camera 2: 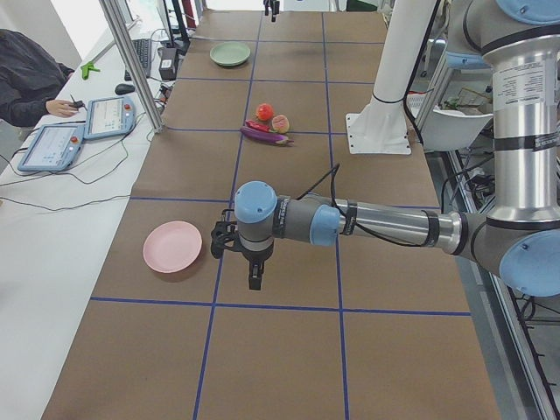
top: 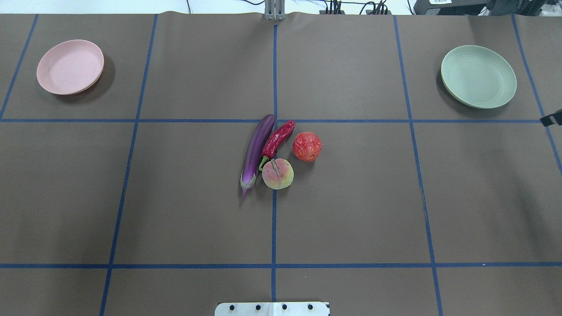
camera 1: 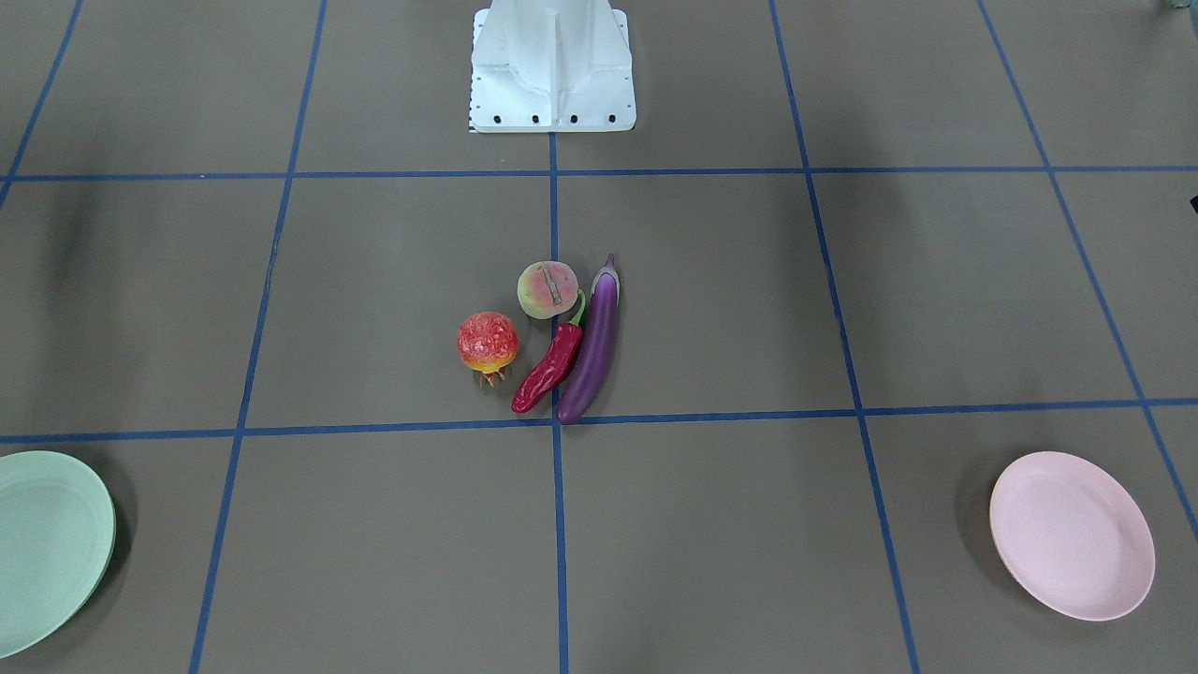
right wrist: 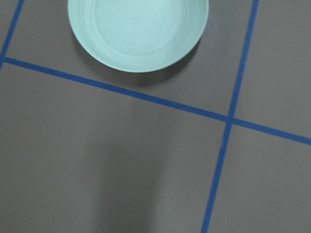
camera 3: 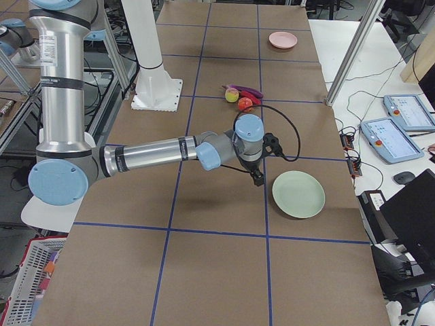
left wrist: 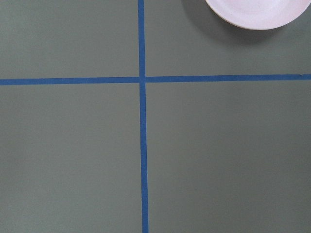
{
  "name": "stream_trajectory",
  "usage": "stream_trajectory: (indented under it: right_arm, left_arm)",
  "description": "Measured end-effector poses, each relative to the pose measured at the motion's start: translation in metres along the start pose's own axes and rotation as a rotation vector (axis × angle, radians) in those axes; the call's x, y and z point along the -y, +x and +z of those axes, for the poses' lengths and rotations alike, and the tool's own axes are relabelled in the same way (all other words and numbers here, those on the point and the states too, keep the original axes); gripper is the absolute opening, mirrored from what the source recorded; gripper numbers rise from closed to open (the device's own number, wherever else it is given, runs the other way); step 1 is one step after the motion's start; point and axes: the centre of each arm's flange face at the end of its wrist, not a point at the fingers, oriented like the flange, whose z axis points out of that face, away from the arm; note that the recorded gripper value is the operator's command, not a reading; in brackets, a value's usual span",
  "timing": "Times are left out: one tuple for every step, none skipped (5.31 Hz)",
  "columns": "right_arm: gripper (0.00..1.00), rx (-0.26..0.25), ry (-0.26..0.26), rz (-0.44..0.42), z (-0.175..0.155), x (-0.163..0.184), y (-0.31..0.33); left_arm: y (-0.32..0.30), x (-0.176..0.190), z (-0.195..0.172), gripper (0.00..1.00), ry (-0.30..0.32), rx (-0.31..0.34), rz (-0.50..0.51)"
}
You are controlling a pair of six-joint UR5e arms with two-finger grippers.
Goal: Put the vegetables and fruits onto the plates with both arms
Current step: 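Move the right gripper over the red pomegranate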
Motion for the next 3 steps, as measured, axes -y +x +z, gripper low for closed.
stream_trajectory:
  right_arm:
    - [1.00, 0.036, 0.011, -0.006, 0.019, 0.048, -0.049]
    - [1.00, 0.043, 0.025, 0.036, 0.041, 0.096, -0.115]
    - [1.00, 0.021, 0.046, 0.093, 0.074, 0.131, -0.194]
  left_arm:
    - [0.000, 0.000, 0.000, 1.00, 0.000, -0.001, 0.001]
    - [0.001, 0.000, 0.000, 1.00, 0.000, -0.001, 0.002]
    - [0.001, 0.001, 0.000, 1.00, 0.001, -0.001, 0.003]
